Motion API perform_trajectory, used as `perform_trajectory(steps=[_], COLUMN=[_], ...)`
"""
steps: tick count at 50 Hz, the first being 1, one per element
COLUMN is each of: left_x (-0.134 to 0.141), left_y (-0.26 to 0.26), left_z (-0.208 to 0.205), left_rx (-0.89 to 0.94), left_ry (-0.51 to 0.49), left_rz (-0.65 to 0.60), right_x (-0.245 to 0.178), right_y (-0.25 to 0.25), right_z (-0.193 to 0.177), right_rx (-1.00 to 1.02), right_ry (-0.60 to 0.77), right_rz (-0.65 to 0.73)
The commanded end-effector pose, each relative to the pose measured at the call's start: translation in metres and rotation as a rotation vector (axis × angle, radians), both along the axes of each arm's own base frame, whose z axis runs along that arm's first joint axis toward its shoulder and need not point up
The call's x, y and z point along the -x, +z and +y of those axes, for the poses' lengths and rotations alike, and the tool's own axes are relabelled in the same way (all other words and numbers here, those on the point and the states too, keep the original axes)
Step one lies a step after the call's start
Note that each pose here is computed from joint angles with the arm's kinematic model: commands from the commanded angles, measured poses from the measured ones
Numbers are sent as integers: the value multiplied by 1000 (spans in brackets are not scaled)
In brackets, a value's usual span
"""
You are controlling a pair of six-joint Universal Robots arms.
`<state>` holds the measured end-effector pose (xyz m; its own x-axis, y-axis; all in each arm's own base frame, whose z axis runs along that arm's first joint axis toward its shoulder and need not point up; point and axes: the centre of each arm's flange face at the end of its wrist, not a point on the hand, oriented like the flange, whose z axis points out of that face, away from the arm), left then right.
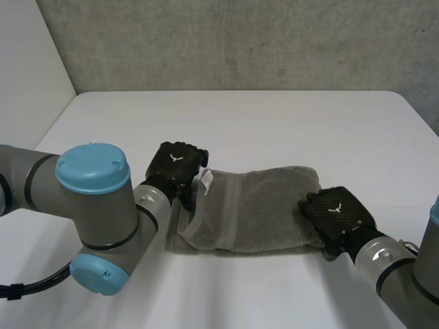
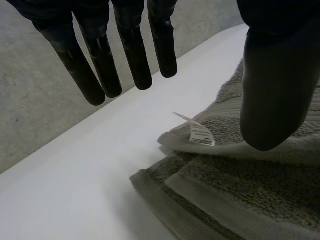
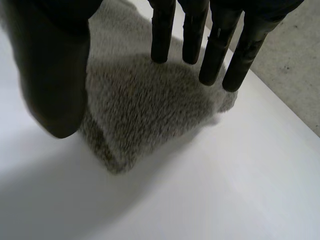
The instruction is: Fold the towel.
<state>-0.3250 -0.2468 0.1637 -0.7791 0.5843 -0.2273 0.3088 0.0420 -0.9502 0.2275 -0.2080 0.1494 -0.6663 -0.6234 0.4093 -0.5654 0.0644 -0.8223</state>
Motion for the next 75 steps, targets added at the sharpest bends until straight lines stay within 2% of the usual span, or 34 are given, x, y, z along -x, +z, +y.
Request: perform_trajectory(steps=[1,11,18,26,29,30,31,32,34,35,36,37,39,41,49,55,59,62,68,73,75], left_x=[-6,-18,-29,-58,-71,-77,-77,-82,-86,-89,-89,-92,-95,-98,-102,-97,-83,-72,-66,-50,-33], left_y=[11,20,42,74,85,89,89,92,95,98,98,99,99,97,89,89,92,98,95,72,51], left_z=[2,4,0,-16,-24,-28,-28,-30,-31,-30,-30,-29,-27,-26,-25,-27,-30,-28,-30,-28,-14], left_rx=[14,25,73,147,174,184,184,193,200,206,206,208,207,203,170,164,174,167,93,3,-66], left_ry=[13,36,67,159,197,219,219,237,251,259,259,265,272,277,288,279,251,226,262,255,213], left_rz=[10,15,42,81,94,98,99,102,106,110,110,114,116,117,126,147,199,266,402,419,380], right_x=[0,1,-4,-76,-90,-105,-122,-122,-151,-151,-161,-161,-171,-173,-173,-147,-128,-120,-92,-78,-75], right_y=[-15,-23,-9,39,48,54,52,52,27,27,13,13,-10,-18,-18,32,61,68,78,75,74], right_z=[-5,-21,-31,-4,4,14,29,29,60,60,76,76,98,100,97,67,57,54,26,3,-3], right_rx=[13,62,155,356,395,425,431,431,390,389,358,358,298,278,230,209,215,216,192,127,111], right_ry=[-8,-67,-66,164,211,268,342,343,500,501,572,572,674,688,666,496,405,375,235,133,109], right_rz=[27,121,176,112,99,83,73,73,91,91,109,109,156,170,133,-39,-159,-185,-229,-298,-317])
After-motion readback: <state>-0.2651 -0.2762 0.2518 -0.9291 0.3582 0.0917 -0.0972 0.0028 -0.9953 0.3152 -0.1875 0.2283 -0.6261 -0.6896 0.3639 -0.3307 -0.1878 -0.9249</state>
